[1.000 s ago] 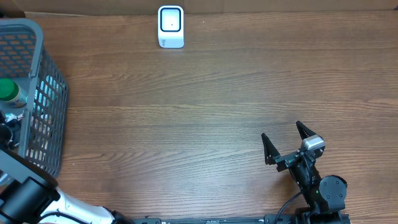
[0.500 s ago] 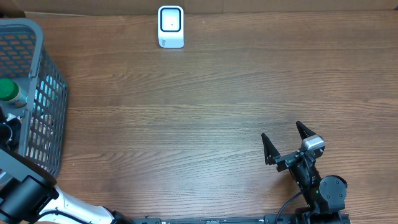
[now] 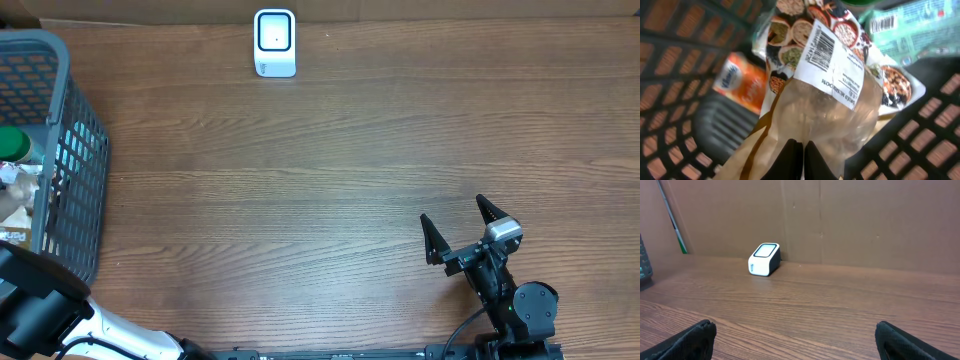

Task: Scan the item barcode
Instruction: 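Grasp the dried mushroom bag in the basket with the left gripper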

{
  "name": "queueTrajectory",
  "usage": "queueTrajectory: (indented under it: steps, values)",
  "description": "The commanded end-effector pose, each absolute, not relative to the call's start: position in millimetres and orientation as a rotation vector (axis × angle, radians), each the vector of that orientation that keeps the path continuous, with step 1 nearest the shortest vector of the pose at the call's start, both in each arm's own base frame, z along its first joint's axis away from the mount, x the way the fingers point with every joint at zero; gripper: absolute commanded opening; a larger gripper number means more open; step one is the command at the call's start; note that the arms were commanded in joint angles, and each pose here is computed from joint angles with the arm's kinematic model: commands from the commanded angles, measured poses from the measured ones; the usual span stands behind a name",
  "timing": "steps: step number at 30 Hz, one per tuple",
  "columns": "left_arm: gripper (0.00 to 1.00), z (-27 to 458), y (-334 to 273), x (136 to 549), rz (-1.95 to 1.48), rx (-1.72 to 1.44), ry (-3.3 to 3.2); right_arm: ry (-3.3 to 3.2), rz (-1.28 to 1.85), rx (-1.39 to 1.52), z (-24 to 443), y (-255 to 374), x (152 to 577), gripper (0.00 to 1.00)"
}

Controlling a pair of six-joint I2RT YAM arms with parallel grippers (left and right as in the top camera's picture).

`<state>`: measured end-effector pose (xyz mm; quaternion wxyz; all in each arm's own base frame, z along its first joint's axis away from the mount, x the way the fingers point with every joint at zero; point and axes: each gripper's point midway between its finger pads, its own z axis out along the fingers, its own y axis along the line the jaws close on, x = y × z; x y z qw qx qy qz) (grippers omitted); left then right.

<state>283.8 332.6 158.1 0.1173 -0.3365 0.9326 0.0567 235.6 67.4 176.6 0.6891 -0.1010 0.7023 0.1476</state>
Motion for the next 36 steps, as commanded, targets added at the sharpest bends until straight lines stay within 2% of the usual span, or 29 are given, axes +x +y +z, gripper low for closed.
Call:
queueTrajectory:
  steps: [1,4,6,7,9,12,21,26,28,33,36]
  values:
    - [0.04,163.6,325.5,283.9,0.120,-1.011,2.706,1.565,0.320,-0.222,175.2,65.9,236.1,1.00]
    - [0.06,153.1,322.1,281.0,0.104,-1.019,2.727,1.565,0.320,-0.222,175.2,65.9,236.1,1.00]
    - [0.46,144.5,320.6,279.7,0.095,-1.024,2.738,1.565,0.320,-0.222,175.2,65.9,236.1,1.00]
    - [0.59,140.4,320.0,279.1,0.092,-1.025,2.743,1.565,0.320,-0.222,175.2,65.9,236.1,1.00]
    - [0.75,131.1,318.0,276.8,0.084,-1.031,2.757,1.565,0.320,-0.222,175.2,65.9,236.1,1.00]
    - [0.84,117.2,317.1,274.2,0.086,-1.021,2.775,1.565,0.320,-0.222,175.2,65.9,236.1,1.00]
    - [0.95,72.4,315.3,253.8,0.163,-0.940,2.887,1.565,0.320,-0.222,175.2,65.9,236.1,1.00]
    - [0.94,52.6,309.1,248.6,0.152,-0.893,2.919,1.565,0.320,-0.222,175.2,65.9,236.1,1.00]
    - [0.90,47.3,308.8,248.3,0.156,-0.893,2.915,1.565,0.320,-0.222,175.2,65.9,236.1,1.00]
    - [0.55,44.3,311.0,254.0,0.155,-0.884,2.886,1.565,0.320,-0.222,175.2,65.9,236.1,1.00]
    - [0.30,44.9,307.9,262.2,0.106,-0.867,2.857,1.565,0.320,-0.222,175.2,65.9,236.1,1.00]
